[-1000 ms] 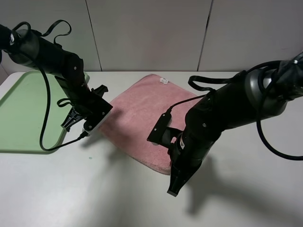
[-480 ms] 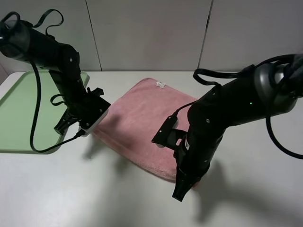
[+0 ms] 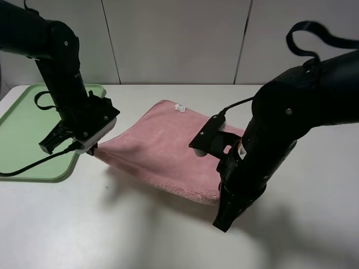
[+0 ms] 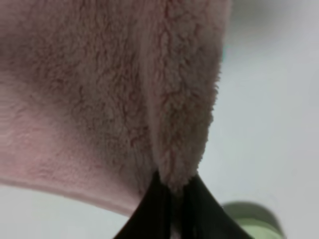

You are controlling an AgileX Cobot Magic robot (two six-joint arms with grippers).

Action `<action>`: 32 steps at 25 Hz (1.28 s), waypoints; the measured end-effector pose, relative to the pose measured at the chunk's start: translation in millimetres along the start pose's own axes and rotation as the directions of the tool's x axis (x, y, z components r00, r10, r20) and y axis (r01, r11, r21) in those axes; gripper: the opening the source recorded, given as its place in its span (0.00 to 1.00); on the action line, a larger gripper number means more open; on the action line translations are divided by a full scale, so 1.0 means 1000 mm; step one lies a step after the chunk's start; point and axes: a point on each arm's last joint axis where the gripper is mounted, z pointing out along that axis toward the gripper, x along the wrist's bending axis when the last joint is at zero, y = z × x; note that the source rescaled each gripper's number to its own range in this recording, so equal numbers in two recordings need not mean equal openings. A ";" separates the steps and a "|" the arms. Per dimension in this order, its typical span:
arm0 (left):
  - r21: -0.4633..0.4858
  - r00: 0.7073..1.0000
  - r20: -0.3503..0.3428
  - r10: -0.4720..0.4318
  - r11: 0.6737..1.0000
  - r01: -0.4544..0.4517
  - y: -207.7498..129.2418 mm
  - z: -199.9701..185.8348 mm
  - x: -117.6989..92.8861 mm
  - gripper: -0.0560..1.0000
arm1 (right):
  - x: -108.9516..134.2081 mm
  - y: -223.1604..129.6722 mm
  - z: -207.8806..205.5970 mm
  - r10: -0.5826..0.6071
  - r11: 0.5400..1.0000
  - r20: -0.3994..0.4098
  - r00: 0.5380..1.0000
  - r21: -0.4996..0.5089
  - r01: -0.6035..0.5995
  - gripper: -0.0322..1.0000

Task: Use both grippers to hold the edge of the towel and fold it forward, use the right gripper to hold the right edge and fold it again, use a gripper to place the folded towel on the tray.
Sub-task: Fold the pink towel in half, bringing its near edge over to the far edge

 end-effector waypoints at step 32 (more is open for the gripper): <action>-0.087 0.983 -0.149 -0.111 0.991 0.099 0.011 -0.069 -0.029 0.06 | 0.009 -0.023 -0.073 -0.013 1.000 0.011 1.000 -0.001 0.013 0.03</action>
